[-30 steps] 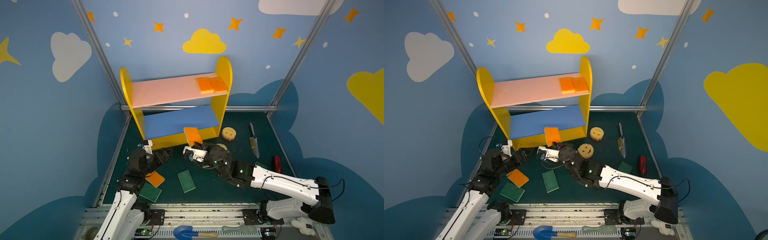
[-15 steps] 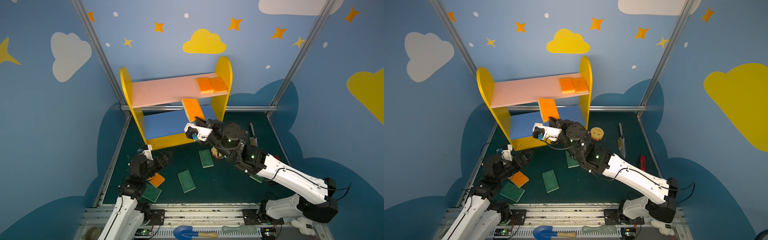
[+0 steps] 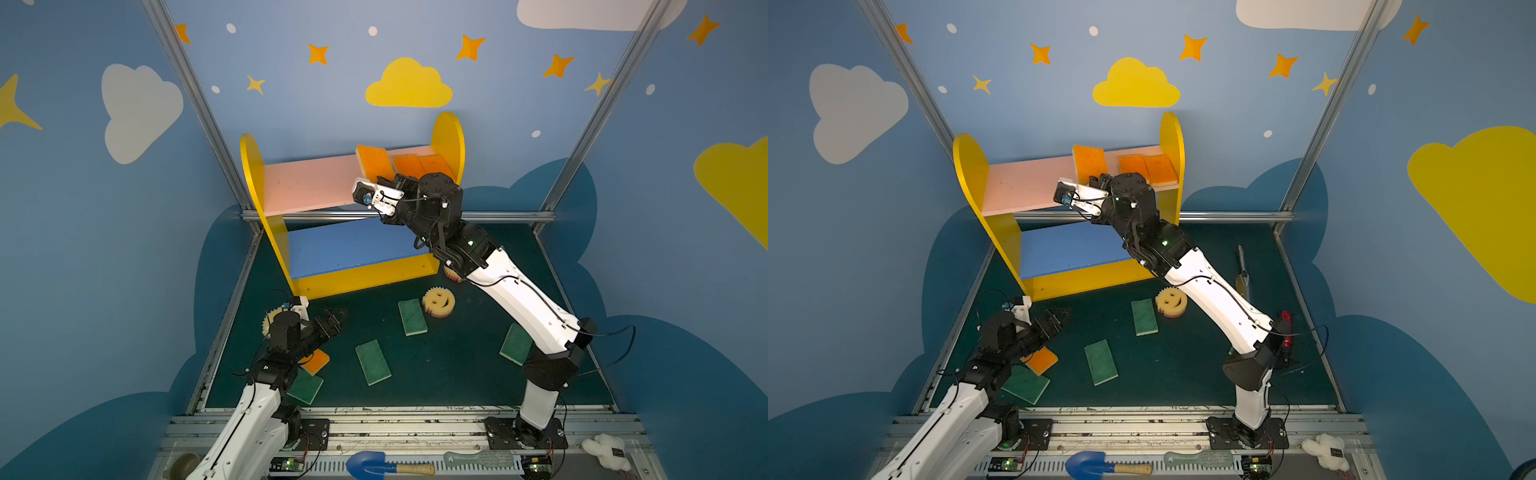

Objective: Place and organize the cleaning sponges onto the shelf
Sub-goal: 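Raise the orange sponge toward the pink shelf with the right gripper, then lower the orange sponge onto the pink shelf beside the other sponges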

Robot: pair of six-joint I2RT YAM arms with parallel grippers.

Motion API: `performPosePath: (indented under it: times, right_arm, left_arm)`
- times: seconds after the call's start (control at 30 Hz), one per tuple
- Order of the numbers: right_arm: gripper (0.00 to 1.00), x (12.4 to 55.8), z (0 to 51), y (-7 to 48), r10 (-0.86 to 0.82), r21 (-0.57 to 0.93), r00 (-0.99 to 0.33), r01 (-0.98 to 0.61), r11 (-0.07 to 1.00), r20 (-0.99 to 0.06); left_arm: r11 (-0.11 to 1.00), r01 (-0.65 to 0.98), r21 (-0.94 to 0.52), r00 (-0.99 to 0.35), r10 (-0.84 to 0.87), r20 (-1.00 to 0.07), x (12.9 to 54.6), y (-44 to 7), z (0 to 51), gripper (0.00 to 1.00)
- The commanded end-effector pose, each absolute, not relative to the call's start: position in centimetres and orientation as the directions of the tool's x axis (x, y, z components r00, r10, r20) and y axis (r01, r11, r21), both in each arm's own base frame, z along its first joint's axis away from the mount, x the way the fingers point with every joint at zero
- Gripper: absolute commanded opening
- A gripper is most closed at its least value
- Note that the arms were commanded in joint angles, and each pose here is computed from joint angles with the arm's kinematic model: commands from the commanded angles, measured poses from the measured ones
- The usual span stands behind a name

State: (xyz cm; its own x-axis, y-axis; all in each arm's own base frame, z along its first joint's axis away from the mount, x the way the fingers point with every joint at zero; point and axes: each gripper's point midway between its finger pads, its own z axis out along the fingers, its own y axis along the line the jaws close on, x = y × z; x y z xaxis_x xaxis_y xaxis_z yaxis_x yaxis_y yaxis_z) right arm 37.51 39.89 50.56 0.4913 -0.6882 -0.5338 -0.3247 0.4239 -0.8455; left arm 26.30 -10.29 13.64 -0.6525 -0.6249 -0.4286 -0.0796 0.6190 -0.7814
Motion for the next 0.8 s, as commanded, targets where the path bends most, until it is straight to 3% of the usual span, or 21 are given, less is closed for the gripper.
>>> performPosePath:
  times: [0.0,0.27,0.77]
  right_arm:
    - [0.00,38.4,49.3,40.1,-0.695,-0.842,0.481,-0.370,0.392,-0.535]
    - [0.00,40.3,47.0,40.4,-0.701,-0.826,0.454,-0.419,0.377,-0.550]
    - [0.00,43.7,46.2,39.8,-0.736,-0.831,0.398,-0.357,0.426,-0.548]
  left_arm:
    - [0.616,-0.040,-0.786,-0.639,-0.621,-0.454,26.8,-10.5,14.3,0.99]
    - [0.623,-0.041,-0.782,-0.640,-0.617,-0.458,26.9,-10.5,13.9,0.99]
    - [0.615,-0.045,-0.787,-0.643,-0.620,-0.449,26.7,-10.5,13.9,0.99]
